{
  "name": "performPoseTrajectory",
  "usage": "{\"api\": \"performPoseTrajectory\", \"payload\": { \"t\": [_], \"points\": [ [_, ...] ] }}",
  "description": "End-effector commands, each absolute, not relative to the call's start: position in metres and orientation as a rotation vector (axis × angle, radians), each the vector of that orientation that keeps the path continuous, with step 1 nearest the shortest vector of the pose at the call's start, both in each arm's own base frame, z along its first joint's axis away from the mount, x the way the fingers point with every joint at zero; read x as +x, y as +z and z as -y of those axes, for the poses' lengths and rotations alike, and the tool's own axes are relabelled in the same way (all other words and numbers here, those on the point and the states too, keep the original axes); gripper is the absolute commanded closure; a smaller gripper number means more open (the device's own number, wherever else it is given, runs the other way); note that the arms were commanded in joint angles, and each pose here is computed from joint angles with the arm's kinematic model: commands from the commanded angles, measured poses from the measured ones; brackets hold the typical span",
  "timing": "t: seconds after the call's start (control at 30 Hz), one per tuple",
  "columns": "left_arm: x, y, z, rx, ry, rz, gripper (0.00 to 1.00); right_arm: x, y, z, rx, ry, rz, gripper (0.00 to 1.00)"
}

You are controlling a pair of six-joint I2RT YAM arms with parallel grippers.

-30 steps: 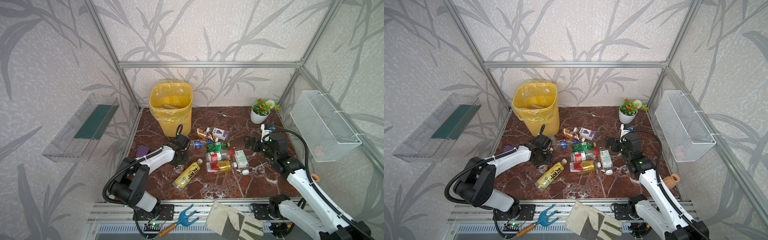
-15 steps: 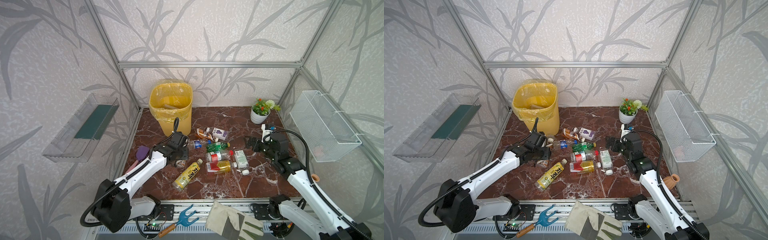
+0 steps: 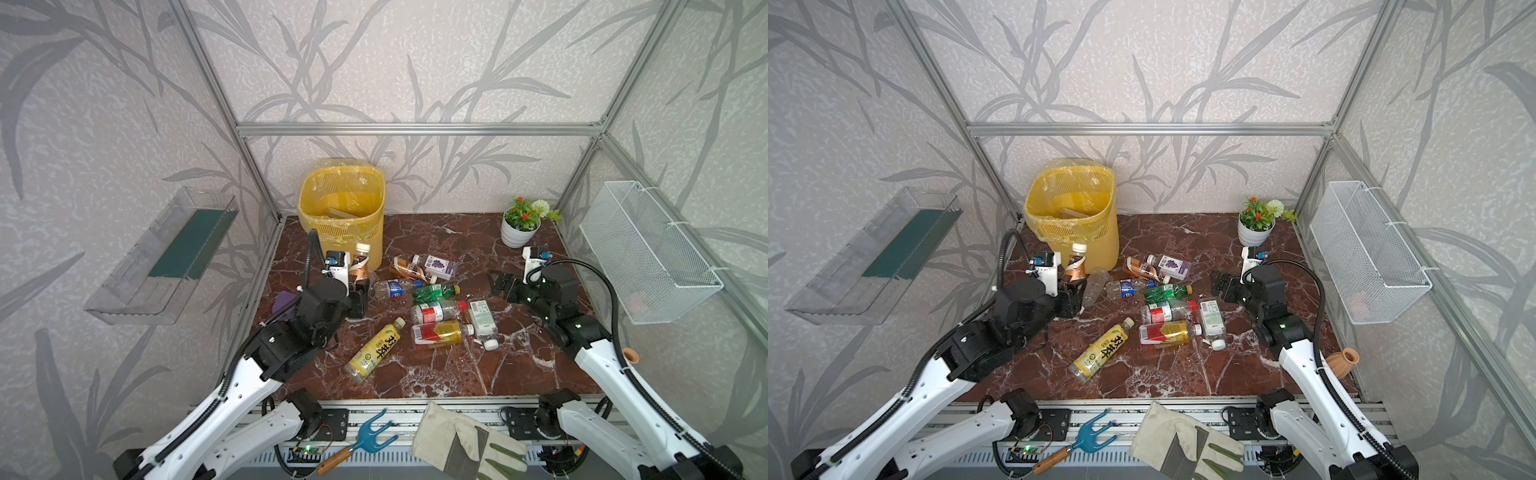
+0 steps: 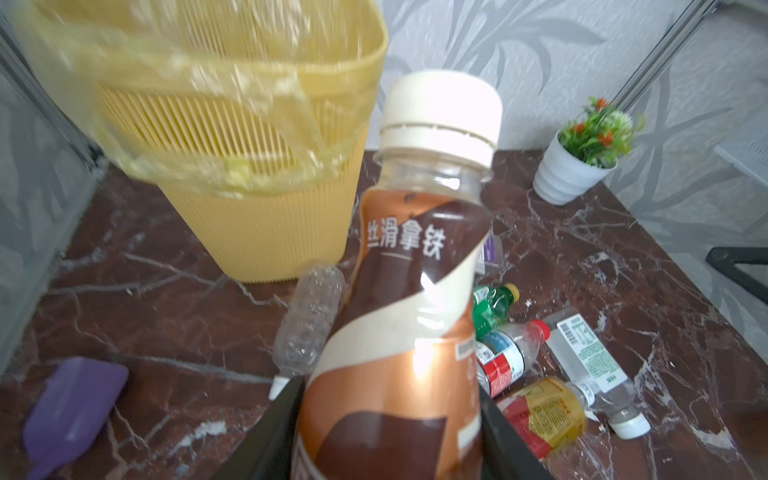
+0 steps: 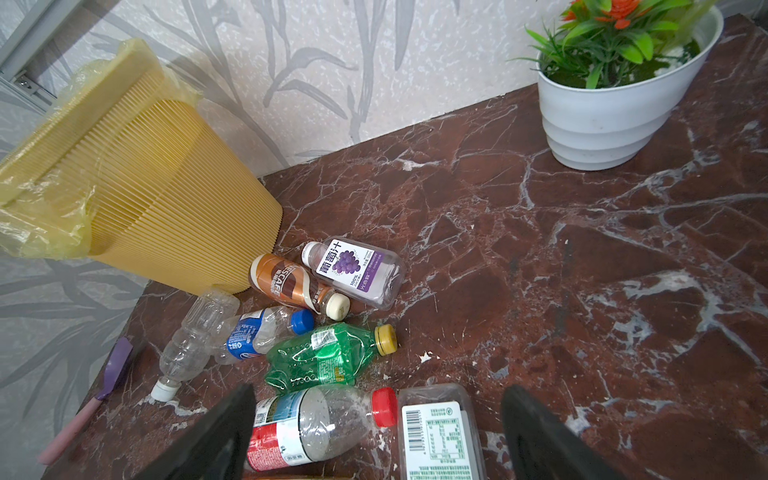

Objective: Throw the plastic bottles in the bin
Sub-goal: 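Lift the Nescafe bottle with the left gripper and release it into the bin, then draw the left gripper back while the right gripper grasps the clear square bottle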

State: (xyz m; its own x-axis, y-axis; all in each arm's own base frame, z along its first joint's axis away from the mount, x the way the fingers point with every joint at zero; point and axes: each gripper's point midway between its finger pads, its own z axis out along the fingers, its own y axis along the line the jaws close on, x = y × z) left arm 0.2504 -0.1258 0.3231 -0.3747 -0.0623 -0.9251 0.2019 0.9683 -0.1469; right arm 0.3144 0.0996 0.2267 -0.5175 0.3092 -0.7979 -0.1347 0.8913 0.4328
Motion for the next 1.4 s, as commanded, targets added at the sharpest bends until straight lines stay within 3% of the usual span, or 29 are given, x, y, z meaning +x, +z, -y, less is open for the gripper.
{"api": "performPoseTrajectory", "payload": {
  "t": [0.0, 0.2, 0.3, 0.47, 0.53, 0.67, 0.77, 0.93, 1.1, 1.37],
  "points": [
    [0.253, 0.398, 0.106, 0.108, -0.156, -1.705, 0.46, 0.317, 0.232, -0.103, 0.123, 0.587, -2.020, 0.09],
    [0.266, 0.483, 0.108, 0.168, -0.017, -1.440, 0.39, 0.315, 0.236, -0.101, 0.126, 0.580, -2.008, 0.09],
    [0.295, 0.493, 0.111, 0.175, 0.033, -1.460, 0.38, 0.312, 0.238, -0.099, 0.122, 0.567, -2.004, 0.09],
    [0.386, 0.471, 0.088, 0.058, -0.047, -1.595, 0.39, 0.309, 0.243, -0.097, 0.110, 0.556, -1.994, 0.09],
    [0.430, 0.441, 0.084, 0.049, -0.054, -1.750, 0.36, 0.307, 0.243, -0.098, 0.102, 0.554, -1.995, 0.09],
    [0.469, 0.402, 0.072, -0.017, -0.001, -2.046, 0.16, 0.303, 0.246, -0.095, 0.092, 0.539, -1.993, 0.09],
    [0.463, 0.404, 0.073, -0.024, -0.001, -2.074, 0.01, 0.298, 0.246, -0.092, 0.089, 0.520, -1.998, 0.08],
    [0.422, 0.461, 0.076, 0.016, -0.095, -1.786, 0.01, 0.292, 0.236, -0.086, 0.096, 0.482, -2.028, 0.07],
    [0.374, 0.486, 0.079, 0.026, -0.155, -1.685, 0.01, 0.294, 0.225, -0.085, 0.112, 0.465, -2.066, 0.07],
    [0.308, 0.452, 0.081, 0.018, -0.163, -1.625, 0.01, 0.293, 0.188, -0.089, 0.062, 0.379, -2.294, 0.16]
  ]
}}
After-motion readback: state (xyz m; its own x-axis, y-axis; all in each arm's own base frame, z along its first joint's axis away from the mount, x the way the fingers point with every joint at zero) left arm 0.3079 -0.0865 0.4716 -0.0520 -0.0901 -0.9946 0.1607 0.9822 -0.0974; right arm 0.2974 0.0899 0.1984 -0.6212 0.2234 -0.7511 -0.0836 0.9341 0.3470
